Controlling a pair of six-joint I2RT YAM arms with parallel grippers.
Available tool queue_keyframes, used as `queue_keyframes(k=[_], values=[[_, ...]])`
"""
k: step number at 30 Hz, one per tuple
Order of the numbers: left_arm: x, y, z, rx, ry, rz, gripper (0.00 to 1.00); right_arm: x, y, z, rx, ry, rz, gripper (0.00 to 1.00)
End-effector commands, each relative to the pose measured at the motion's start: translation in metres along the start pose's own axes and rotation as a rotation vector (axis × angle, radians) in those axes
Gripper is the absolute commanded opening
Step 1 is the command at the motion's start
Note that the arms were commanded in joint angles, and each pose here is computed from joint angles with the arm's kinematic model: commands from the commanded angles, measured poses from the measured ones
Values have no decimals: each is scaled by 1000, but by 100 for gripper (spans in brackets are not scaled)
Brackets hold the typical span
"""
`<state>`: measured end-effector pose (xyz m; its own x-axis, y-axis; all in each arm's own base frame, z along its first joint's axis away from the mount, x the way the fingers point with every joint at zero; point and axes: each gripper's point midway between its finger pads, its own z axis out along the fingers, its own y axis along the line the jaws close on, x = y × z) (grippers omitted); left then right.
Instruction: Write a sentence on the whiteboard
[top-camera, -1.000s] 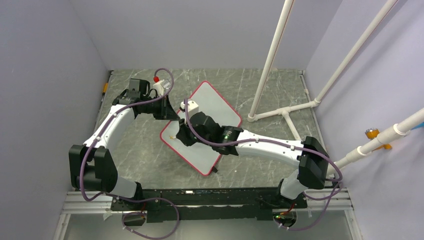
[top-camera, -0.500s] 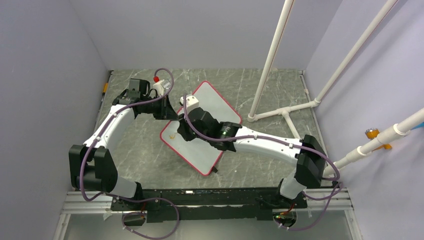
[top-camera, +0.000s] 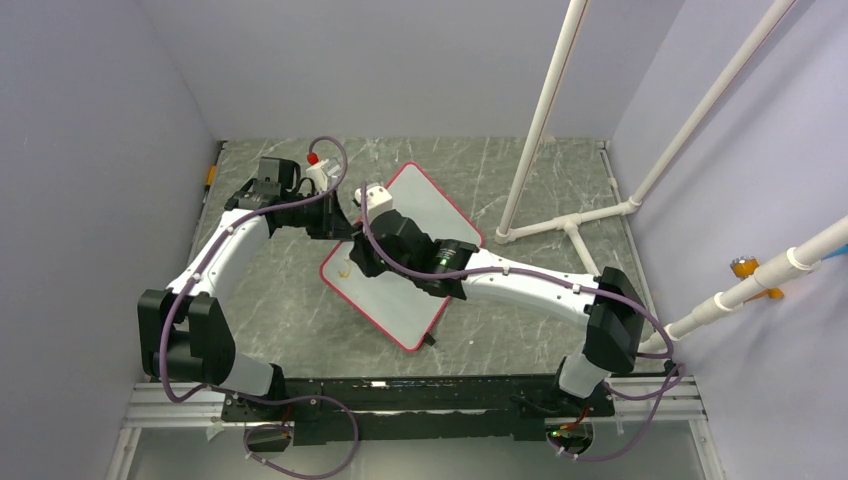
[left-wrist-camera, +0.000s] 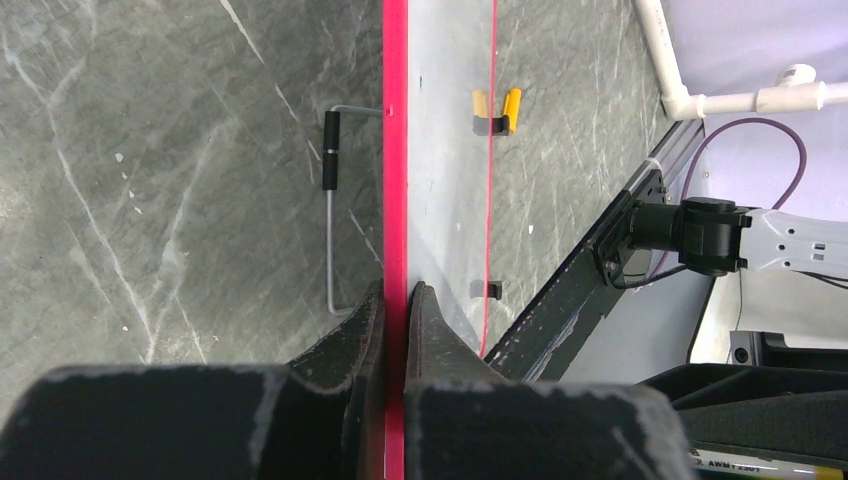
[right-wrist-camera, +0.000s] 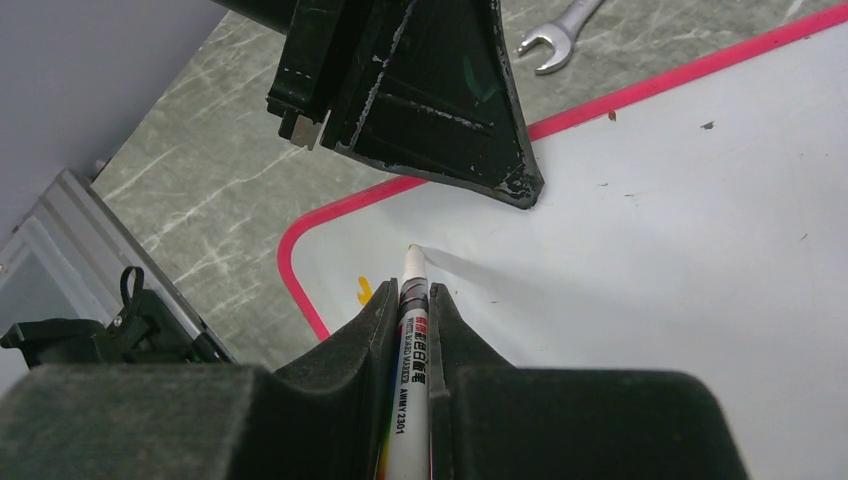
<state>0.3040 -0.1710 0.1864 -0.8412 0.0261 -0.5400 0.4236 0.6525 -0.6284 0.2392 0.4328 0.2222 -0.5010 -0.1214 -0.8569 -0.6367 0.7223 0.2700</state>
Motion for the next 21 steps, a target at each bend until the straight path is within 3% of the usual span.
queue_keyframes(k=[1, 21], values=[[-18, -3, -5, -27, -73, 121, 0, 15, -10, 3, 21, 30, -3, 0], [-18, -3, -6, -33, -77, 126, 0, 69, -29, -22, 44, 119, 33, 0]])
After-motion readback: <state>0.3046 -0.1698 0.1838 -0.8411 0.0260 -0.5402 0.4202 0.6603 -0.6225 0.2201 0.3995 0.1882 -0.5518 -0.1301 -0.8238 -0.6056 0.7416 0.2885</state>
